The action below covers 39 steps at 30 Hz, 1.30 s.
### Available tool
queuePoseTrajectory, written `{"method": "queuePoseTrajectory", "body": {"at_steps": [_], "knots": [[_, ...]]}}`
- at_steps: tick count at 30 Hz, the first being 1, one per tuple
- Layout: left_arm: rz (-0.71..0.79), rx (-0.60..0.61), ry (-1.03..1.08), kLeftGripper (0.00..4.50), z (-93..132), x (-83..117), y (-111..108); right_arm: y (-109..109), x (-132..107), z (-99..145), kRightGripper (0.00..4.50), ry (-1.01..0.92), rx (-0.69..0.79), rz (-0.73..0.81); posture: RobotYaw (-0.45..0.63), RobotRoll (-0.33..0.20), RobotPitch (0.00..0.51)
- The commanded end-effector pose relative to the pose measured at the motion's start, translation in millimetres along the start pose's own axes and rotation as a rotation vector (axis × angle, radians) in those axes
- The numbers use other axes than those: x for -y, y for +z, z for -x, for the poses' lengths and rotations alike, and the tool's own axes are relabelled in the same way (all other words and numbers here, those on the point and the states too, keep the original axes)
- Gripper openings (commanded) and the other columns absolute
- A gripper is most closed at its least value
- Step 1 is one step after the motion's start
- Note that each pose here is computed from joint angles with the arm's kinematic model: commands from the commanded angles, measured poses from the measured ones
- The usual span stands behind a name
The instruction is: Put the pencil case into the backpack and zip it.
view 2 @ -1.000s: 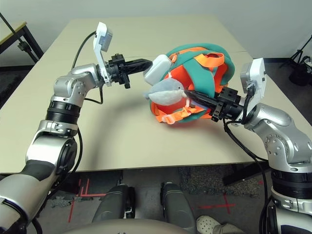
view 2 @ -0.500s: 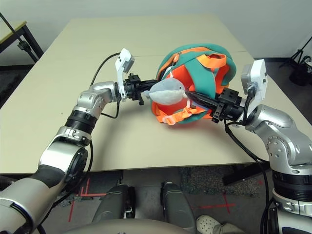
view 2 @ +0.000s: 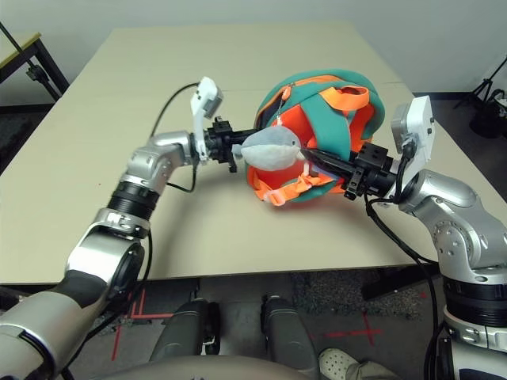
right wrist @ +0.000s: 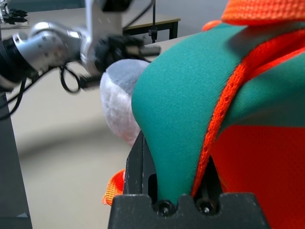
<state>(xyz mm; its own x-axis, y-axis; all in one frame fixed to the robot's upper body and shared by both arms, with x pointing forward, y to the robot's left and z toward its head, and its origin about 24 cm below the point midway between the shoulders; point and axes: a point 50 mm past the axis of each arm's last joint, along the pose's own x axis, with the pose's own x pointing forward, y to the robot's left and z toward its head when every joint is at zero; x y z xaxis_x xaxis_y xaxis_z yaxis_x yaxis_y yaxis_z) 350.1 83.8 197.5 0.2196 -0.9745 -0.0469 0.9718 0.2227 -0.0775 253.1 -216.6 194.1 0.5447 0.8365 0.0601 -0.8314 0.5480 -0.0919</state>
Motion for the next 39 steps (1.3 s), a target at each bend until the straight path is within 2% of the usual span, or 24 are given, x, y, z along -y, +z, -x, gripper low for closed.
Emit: {"method": "queuePoseTrajectory", "body": {"at_steps": [1,3,5,9,13,19,27,36,39], "knots": [[-0.015,-0.075,-0.053,0.18,12.9,9.3,8.0,1.5,-2.2,-3.9,0.1,0.041,-0.002,0.005,0.02,0.0,0.084],[-0.096,-0.233,-0.056,0.62,28.0,16.6,6.6,0.4,-2.0,-4.4,0.1,0.044,-0.006,0.004,0.03,0.0,0.084],[-0.09,-0.298,-0.1,1.31,37.0,29.3,9.3,-0.6,-2.3,-5.1,0.1,0.046,-0.008,0.001,0.03,0.0,0.084],[-0.152,-0.236,-0.122,2.92,32.9,41.0,28.3,-3.0,-2.6,-6.2,0.1,0.05,-0.013,-0.003,0.03,0.0,0.086],[-0.225,-0.2,-0.121,4.41,21.4,44.2,37.8,-3.1,-2.9,-7.6,0.1,0.053,-0.014,-0.003,0.03,0.0,0.084],[-0.3,-0.142,-0.076,4.5,3.1,35.9,42.4,-1.7,-4.0,-7.3,0.1,0.052,-0.011,0.002,0.02,0.0,0.079],[-0.289,-0.158,-0.124,4.5,-13.3,36.5,23.7,-1.1,-4.3,-4.9,0.1,0.04,-0.013,0.009,0.0,0.0,0.073],[-0.247,-0.194,-0.151,4.5,-12.6,37.4,6.6,-0.3,-3.0,-5.8,0.1,0.044,-0.017,0.017,0.01,0.0,0.071],[-0.241,-0.197,-0.13,3.93,-9.6,34.7,3.8,0.0,-2.6,-7.3,0.1,0.05,-0.014,0.019,0.02,0.0,0.07]]}}
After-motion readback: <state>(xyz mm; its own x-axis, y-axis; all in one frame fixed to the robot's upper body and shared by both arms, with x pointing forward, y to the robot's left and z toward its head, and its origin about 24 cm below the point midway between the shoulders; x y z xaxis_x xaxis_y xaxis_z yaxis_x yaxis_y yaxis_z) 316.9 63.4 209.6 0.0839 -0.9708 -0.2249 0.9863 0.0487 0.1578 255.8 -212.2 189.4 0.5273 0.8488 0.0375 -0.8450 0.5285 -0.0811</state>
